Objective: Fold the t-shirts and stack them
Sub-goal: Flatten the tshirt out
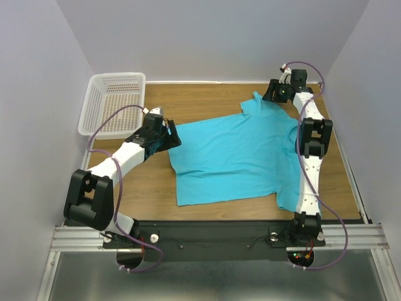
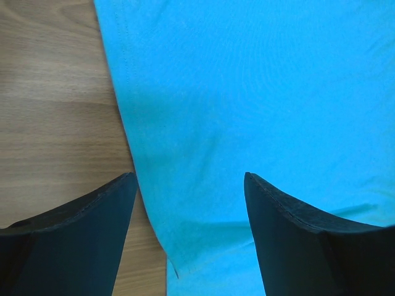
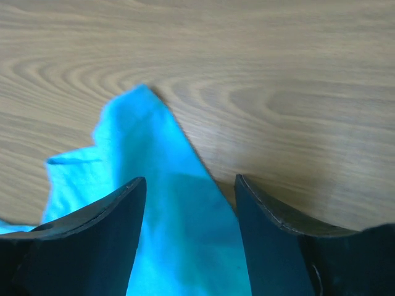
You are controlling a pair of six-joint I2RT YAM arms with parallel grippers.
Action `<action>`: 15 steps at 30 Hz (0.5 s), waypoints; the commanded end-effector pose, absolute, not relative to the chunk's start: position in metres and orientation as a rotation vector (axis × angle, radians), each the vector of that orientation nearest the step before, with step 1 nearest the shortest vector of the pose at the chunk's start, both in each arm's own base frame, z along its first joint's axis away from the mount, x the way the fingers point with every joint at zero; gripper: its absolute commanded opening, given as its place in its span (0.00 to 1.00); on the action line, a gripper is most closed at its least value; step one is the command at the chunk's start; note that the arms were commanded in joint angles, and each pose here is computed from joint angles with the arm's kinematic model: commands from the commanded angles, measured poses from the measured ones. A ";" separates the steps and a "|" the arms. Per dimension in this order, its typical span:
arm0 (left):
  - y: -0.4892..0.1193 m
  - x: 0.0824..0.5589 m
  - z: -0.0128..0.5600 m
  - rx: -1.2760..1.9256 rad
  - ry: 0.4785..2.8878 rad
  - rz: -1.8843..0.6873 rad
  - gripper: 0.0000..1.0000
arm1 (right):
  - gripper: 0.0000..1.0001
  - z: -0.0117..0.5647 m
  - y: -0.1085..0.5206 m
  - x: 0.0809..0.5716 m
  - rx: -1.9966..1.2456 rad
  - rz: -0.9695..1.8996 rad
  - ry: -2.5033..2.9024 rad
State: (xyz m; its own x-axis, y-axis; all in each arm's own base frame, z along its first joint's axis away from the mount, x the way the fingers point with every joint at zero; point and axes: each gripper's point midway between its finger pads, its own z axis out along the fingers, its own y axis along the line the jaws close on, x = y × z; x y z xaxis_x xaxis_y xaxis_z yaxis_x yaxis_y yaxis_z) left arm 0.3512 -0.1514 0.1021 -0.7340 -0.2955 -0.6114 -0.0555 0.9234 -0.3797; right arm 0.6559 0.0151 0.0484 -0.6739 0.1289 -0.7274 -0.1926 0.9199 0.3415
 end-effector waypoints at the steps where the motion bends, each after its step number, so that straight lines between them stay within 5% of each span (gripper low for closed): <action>1: -0.147 0.356 0.127 -0.228 2.305 -0.437 0.82 | 0.64 0.059 -0.012 0.656 -0.057 0.334 2.256; 8: -0.147 0.350 0.135 -0.229 2.277 -0.466 0.82 | 0.40 0.047 -0.014 0.625 -0.128 0.310 2.361; 12: -0.149 0.348 0.138 -0.220 2.266 -0.484 0.82 | 0.12 0.050 -0.011 0.606 -0.146 0.329 2.390; 15: -0.148 0.347 0.141 -0.217 2.255 -0.491 0.82 | 0.01 0.070 -0.018 0.602 -0.132 0.320 2.367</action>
